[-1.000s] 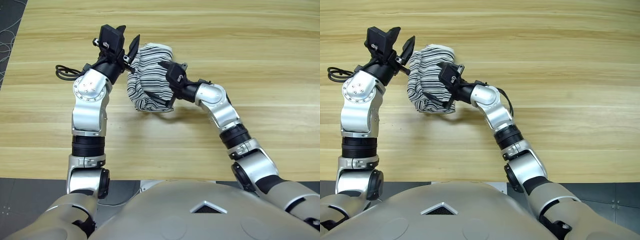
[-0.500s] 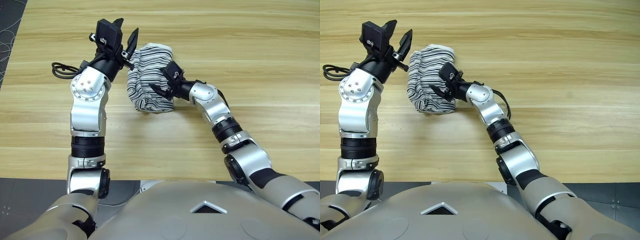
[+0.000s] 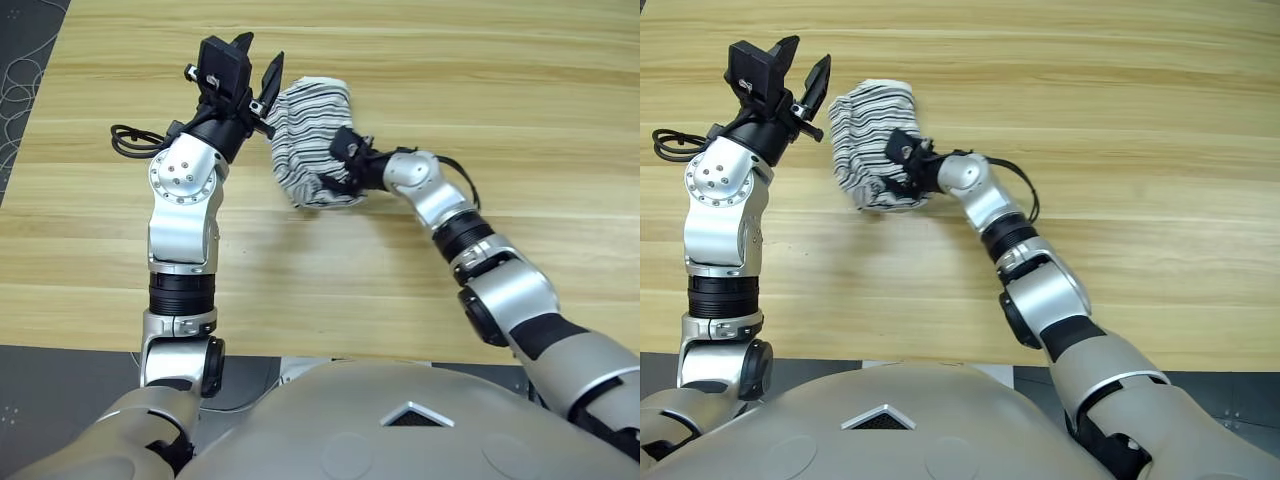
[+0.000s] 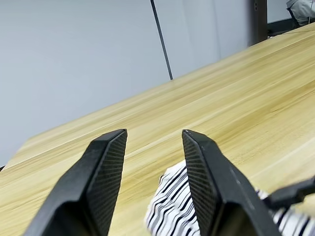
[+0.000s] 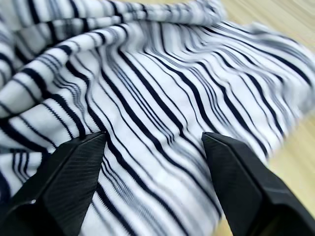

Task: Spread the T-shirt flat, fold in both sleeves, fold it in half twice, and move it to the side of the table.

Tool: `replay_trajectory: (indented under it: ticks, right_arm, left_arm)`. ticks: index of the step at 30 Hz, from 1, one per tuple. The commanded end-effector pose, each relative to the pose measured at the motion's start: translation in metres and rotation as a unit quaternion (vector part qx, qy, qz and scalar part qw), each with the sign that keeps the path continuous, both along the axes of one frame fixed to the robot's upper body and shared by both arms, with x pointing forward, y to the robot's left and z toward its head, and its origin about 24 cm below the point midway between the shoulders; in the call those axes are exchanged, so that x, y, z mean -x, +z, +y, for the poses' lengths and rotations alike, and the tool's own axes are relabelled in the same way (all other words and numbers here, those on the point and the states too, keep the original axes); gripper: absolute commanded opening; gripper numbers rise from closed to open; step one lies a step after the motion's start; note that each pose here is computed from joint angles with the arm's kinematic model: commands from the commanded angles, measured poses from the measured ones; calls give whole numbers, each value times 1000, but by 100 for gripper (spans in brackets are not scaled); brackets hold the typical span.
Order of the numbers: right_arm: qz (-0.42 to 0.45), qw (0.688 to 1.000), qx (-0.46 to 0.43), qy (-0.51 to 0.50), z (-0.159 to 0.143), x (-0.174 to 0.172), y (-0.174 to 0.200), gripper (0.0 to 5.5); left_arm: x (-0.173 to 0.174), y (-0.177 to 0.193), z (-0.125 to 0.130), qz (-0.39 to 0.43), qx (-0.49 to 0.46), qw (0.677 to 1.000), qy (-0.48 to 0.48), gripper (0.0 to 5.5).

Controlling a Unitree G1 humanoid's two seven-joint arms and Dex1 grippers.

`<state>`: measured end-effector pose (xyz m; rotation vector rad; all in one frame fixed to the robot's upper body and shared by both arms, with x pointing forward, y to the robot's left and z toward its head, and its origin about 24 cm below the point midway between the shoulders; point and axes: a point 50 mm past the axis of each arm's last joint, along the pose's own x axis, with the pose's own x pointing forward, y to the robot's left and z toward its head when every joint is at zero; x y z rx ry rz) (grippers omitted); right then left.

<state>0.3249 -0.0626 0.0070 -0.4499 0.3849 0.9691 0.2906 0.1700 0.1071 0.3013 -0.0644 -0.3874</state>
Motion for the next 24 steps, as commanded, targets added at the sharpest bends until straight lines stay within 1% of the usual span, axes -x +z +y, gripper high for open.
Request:
replay_trajectory:
  ticks: [1,3,5,8,12,14,16,20,24]
  right_arm:
    - [114,986,92,-82,-91,30,-45,356]
    - [122,985,88,-82,-101,36,-45,356]
    - [130,986,78,-72,-100,42,-44,356]
    - [138,986,67,-61,-91,47,-44,356]
    - [142,987,62,-53,-80,49,-45,356]
    - [141,987,61,-51,-76,48,-45,356]
    - [135,987,65,-52,-74,47,-45,356]
    - [125,987,80,-57,-74,46,-47,356]
    - [118,987,87,-63,-75,46,-48,356]
  left_arm:
    - [-1,-1,0,0,-11,1000,1,207]
    - [-2,-2,-2,3,-18,1000,-7,207]
    - [-3,-4,-6,14,-24,999,-22,207]
    - [-8,-20,-25,46,-58,994,-81,207]
    - [-13,-34,-67,80,-82,973,-199,207]
    - [-14,-38,-92,99,-75,957,-262,207]
    - [-16,-41,-110,118,-68,944,-300,207]
    - [-25,-48,-124,139,-73,939,-307,207]
    - [-38,-60,-120,159,-111,943,-269,207]
